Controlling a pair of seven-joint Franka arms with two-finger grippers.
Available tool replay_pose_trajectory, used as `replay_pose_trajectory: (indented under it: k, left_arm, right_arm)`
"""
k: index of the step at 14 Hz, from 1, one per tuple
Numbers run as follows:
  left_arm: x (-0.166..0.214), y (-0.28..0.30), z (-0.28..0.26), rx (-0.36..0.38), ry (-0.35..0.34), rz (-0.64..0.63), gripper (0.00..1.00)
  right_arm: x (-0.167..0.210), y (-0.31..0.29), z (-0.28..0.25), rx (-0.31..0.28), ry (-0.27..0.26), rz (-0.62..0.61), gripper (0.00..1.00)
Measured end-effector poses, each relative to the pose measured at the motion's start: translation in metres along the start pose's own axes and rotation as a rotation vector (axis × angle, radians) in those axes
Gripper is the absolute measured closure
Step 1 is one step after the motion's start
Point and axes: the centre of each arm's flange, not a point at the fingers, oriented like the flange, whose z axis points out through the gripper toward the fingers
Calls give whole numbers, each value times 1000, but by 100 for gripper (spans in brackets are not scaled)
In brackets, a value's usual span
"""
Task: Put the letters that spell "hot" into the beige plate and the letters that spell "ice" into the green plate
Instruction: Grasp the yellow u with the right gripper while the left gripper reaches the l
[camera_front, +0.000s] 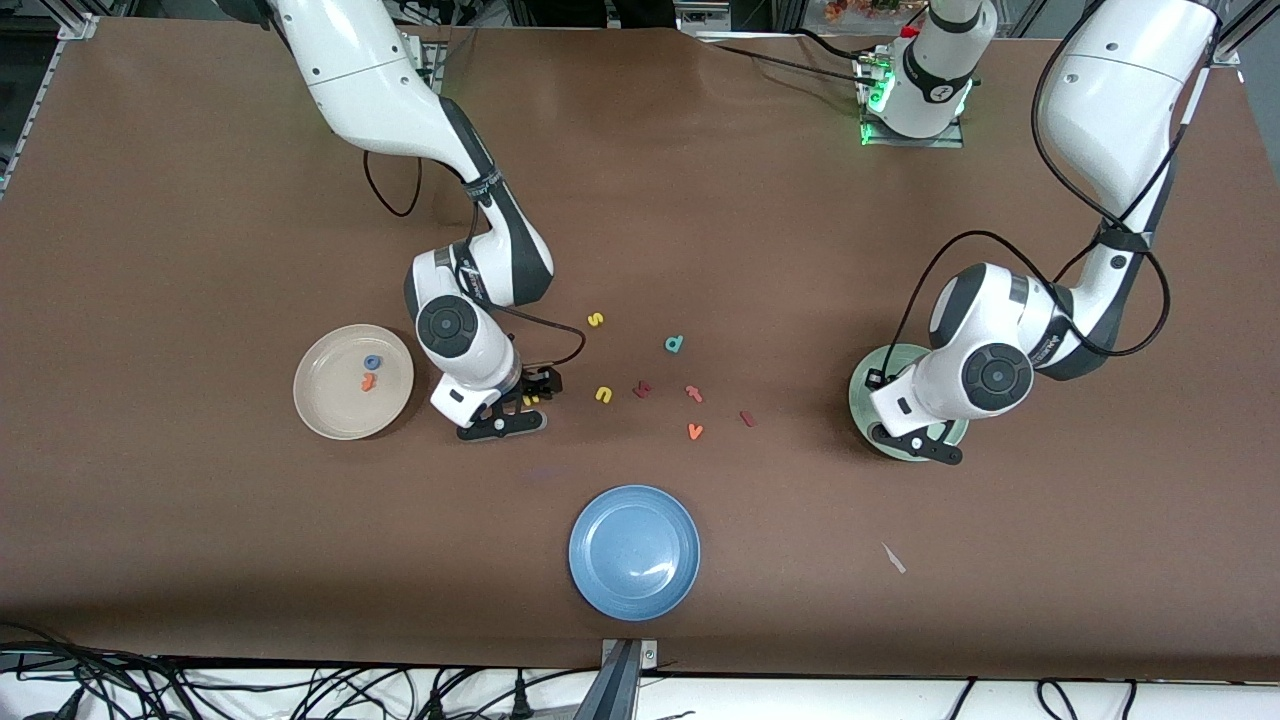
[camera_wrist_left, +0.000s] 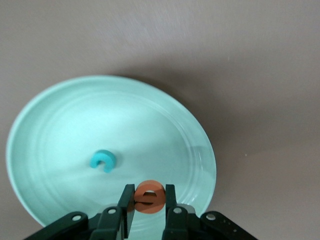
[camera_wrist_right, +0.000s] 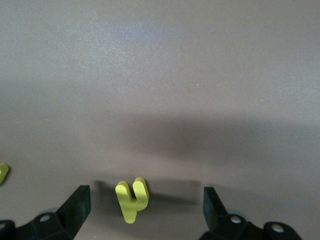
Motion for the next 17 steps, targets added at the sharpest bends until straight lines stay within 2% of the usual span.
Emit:
replay_pose_trajectory:
  k: [2,3,4,6,7,8,9,10,12,13,14,15,17]
  left_arm:
    - [-4,5,2,-23,-29,-5,55]
    - [-5,7,-1,-35,-36,-10,44]
    - [-5,7,-5,-38,-36,-13,35]
    - [-6,4,-16,-35,-21,-17,14]
    - [-5,4,-24,-32,-10,-18,5]
    - [-5,6,-31,-31,2,-16,0]
    - [-3,9,-39,-31,16,-11,0]
    - [-1,12,-49,-32,34,-8,0]
    - [4,16,-70,-30,76,-16,0]
    - [7,19,-78,-31,91,-38,0]
    - [9,27,-84,-33,101,-74,0]
    - [11,40,-89,-34,110,-125,0]
    - [15,82,-99,-39,128,-256,0]
  right_arm:
    - [3,-2,-2,2,7,-2,4]
    - [4,-2,-2,2,9,-3,10]
    - [4,-3,-2,2,9,-3,10]
    - [4,-3,-1,2,10,-3,26]
    - [4,-3,-1,2,9,-3,27]
    - [4,-3,-1,2,9,-3,32]
    - [4,-3,-1,2,9,-2,40]
    - [4,-3,-1,2,9,-2,40]
    - [4,-3,-1,3,9,-2,53]
    - [4,-3,-1,3,9,-2,54]
    - [4,-3,-1,3,9,-1,60]
    - [4,-3,-1,3,9,-1,61]
    - [4,-4,-1,4,10,-1,74]
